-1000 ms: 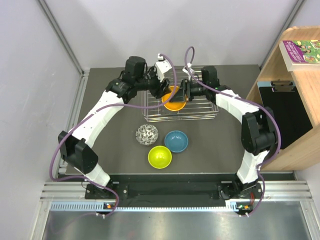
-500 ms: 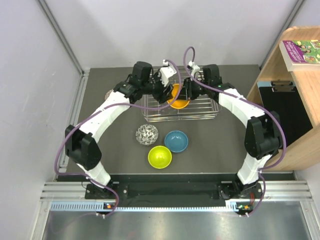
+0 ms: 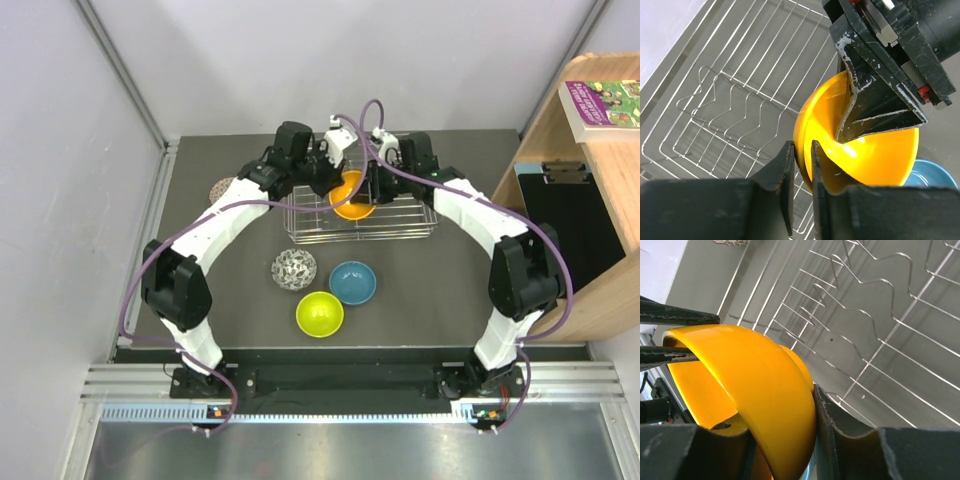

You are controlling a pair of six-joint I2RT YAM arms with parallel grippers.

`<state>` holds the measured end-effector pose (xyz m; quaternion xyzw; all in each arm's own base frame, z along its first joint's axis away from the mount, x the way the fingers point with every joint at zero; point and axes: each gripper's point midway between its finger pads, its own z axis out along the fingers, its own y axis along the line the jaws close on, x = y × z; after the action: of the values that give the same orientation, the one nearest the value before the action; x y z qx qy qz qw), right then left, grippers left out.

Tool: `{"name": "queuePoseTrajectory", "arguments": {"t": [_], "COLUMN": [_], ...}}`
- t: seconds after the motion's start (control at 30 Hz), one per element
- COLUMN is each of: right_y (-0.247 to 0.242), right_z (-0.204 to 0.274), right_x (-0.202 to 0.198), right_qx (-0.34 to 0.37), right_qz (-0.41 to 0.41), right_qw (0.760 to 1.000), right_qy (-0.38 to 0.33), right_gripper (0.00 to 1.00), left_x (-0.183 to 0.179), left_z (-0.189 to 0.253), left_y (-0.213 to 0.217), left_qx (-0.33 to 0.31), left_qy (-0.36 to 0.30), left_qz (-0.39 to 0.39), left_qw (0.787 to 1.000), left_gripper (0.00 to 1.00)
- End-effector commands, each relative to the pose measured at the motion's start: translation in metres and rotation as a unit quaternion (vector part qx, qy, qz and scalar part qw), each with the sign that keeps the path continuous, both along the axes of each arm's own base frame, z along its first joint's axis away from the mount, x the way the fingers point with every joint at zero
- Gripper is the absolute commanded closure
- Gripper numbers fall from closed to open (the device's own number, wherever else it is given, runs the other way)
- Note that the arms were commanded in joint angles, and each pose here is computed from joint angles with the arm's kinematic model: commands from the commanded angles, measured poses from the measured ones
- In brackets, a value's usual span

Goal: Load the bowls into the dish rack

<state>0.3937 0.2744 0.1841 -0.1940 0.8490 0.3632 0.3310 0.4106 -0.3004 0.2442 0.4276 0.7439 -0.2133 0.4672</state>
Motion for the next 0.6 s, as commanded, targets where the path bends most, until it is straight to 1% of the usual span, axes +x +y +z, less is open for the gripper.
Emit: {"name": "queuePoseTrajectory", "arguments": {"t": [0.0,0.07,0.13,0.2,0.23,0.3,0.33,0.37,0.43,0.5,0.53,0.57], "right_y": [0.014,0.013,0.013,0.012,0.012,0.010,0.010,0.009,0.008,0.009,0.009,0.008], "right_z": [0.096,0.099,0.101,0.103,0.104,0.107,0.106,0.107,0.109,0.108,0.108,0.106], "right_x": [-0.010,-0.009,-0.010,-0.008,-0.008,-0.007,-0.007,-0.005,-0.005,-0.005,-0.005,-0.005], "right_qx": [0.067,0.062,0.060,0.053,0.052,0.048,0.045,0.043,0.040,0.038,0.036,0.033], "right_qz": [0.054,0.049,0.048,0.041,0.040,0.032,0.028,0.022,0.017,0.014,0.013,0.012], "right_qw": [0.989,0.989,0.989,0.988,0.988,0.988,0.989,0.988,0.988,0.988,0.988,0.989], "right_qy": [-0.118,-0.127,-0.130,-0.137,-0.138,-0.141,-0.141,-0.144,-0.145,-0.146,-0.147,-0.146], "right_gripper": [1.00,1.00,1.00,1.00,1.00,1.00,1.00,1.00,1.00,1.00,1.00,1.00], "left_x": [-0.015,-0.017,-0.019,-0.021,-0.022,-0.021,-0.021,-0.020,-0.017,-0.015,-0.013,-0.012], "left_z": [-0.021,-0.025,-0.029,-0.034,-0.034,-0.041,-0.041,-0.043,-0.047,-0.051,-0.051,-0.051], "left_y": [-0.006,-0.008,-0.009,-0.010,-0.010,-0.010,-0.012,-0.011,-0.011,-0.011,-0.011,-0.011], "left_qx": [0.027,0.034,0.042,0.050,0.054,0.067,0.071,0.075,0.086,0.093,0.095,0.095], "left_qy": [0.027,0.027,0.033,0.036,0.037,0.036,0.033,0.034,0.031,0.029,0.027,0.025], "left_qz": [-0.049,-0.051,-0.053,-0.054,-0.053,-0.045,-0.042,-0.038,-0.027,-0.019,-0.017,-0.015], "left_qw": [0.998,0.998,0.997,0.997,0.996,0.996,0.996,0.996,0.995,0.995,0.995,0.995], "left_gripper": [0.76,0.75,0.72,0.65,0.54,0.44,0.40,0.40,0.41,0.53,0.60,0.77]}}
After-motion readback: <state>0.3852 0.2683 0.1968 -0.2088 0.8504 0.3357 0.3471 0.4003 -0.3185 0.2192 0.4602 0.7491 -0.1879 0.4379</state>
